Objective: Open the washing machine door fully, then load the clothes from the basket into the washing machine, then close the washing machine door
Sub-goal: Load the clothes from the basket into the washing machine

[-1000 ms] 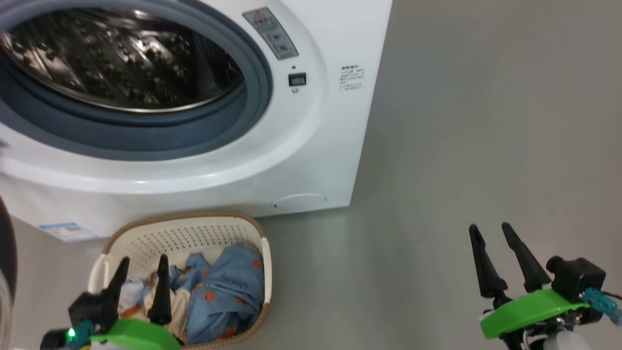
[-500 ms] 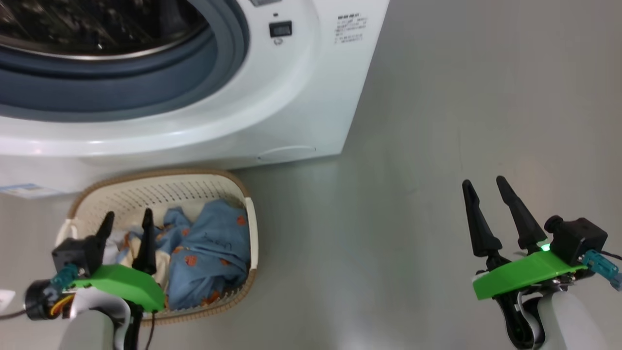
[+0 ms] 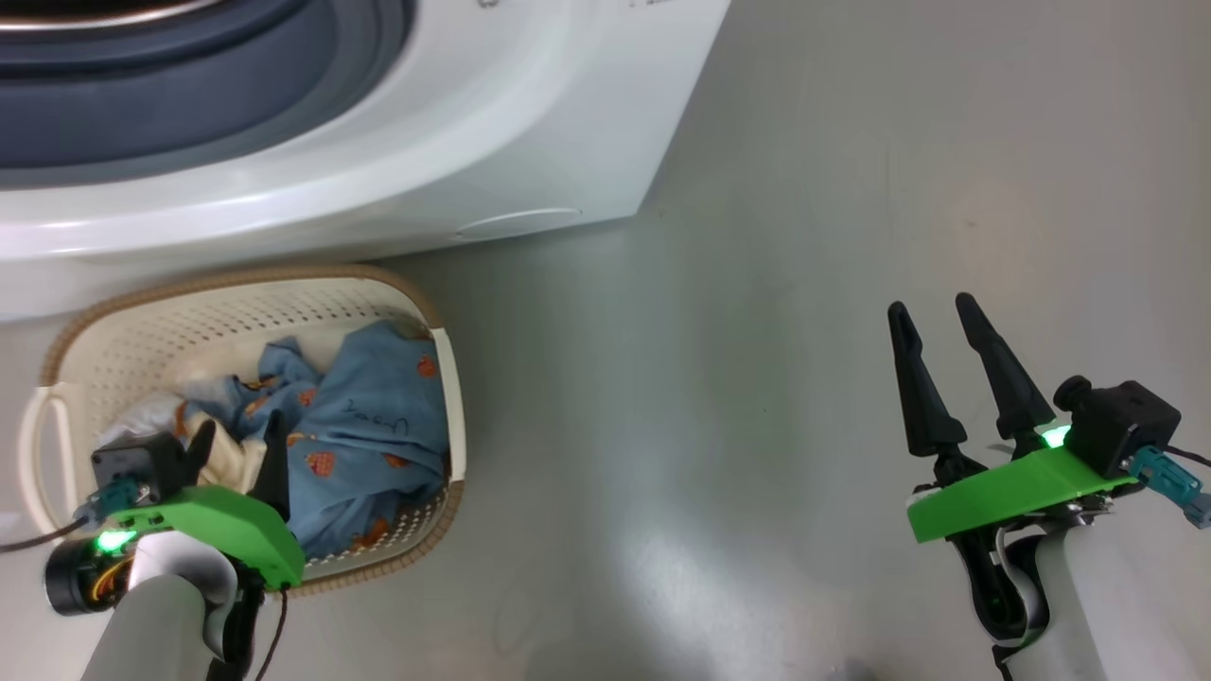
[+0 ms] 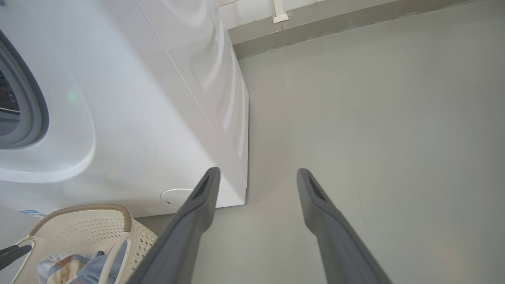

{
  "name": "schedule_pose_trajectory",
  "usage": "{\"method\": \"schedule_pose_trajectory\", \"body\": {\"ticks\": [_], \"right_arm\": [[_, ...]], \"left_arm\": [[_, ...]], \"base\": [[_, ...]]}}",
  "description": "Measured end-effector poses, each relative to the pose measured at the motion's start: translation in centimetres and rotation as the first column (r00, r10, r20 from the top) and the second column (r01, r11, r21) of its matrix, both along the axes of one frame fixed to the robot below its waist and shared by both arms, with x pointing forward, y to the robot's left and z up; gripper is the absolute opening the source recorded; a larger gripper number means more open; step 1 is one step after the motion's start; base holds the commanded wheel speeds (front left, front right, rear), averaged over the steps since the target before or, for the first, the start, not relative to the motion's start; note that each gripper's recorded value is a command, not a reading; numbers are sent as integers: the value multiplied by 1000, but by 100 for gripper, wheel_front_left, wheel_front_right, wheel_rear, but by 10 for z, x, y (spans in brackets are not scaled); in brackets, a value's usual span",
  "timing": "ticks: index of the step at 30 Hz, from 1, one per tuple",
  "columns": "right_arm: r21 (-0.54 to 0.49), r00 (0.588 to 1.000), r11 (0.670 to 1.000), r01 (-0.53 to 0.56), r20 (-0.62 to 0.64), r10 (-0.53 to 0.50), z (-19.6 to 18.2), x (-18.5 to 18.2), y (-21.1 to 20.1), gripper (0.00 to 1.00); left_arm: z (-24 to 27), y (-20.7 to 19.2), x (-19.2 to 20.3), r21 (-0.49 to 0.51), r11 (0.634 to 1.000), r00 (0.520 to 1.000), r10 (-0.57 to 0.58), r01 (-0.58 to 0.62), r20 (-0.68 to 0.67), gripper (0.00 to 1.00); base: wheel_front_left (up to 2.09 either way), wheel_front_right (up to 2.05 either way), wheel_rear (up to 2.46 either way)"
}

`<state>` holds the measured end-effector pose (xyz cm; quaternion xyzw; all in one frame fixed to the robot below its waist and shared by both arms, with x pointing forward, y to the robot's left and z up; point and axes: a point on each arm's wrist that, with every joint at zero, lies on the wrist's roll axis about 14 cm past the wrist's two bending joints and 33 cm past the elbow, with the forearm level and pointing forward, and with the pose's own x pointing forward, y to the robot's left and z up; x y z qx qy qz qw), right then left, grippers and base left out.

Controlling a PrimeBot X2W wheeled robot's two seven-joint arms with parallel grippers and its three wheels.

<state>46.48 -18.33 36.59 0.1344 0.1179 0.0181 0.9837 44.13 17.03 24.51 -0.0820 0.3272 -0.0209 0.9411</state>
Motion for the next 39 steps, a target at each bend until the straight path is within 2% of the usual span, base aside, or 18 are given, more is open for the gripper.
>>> {"method": "schedule_pose_trajectory", "body": {"ticks": [7, 21, 28, 35, 39], "right_arm": [[0, 1000, 1000, 20, -15, -20, -8, 2, -4, 100], [-7, 998, 999, 46, -50, -46, -22, -1, -12, 100], [-7, 995, 998, 58, -80, -58, -34, -4, -14, 100], [-10, 994, 998, 58, -96, -59, -43, -3, -14, 100], [-10, 993, 998, 55, -102, -55, -49, 0, -13, 100]], "left_arm": [[-34, -19, -18, -41, 998, 989, -55, 50, -135, 100], [-72, -25, -33, -58, 985, 928, -172, 162, -330, 100], [-91, -15, -42, -46, 986, 892, -163, 158, -421, 100], [-100, -23, -33, -65, 984, 885, -175, 163, -431, 100], [-109, -24, -40, -70, 982, 859, -190, 178, -475, 100]], "base": [[0, 0, 0], [0, 0, 0], [0, 0, 0], [0, 0, 0], [0, 0, 0]]}}
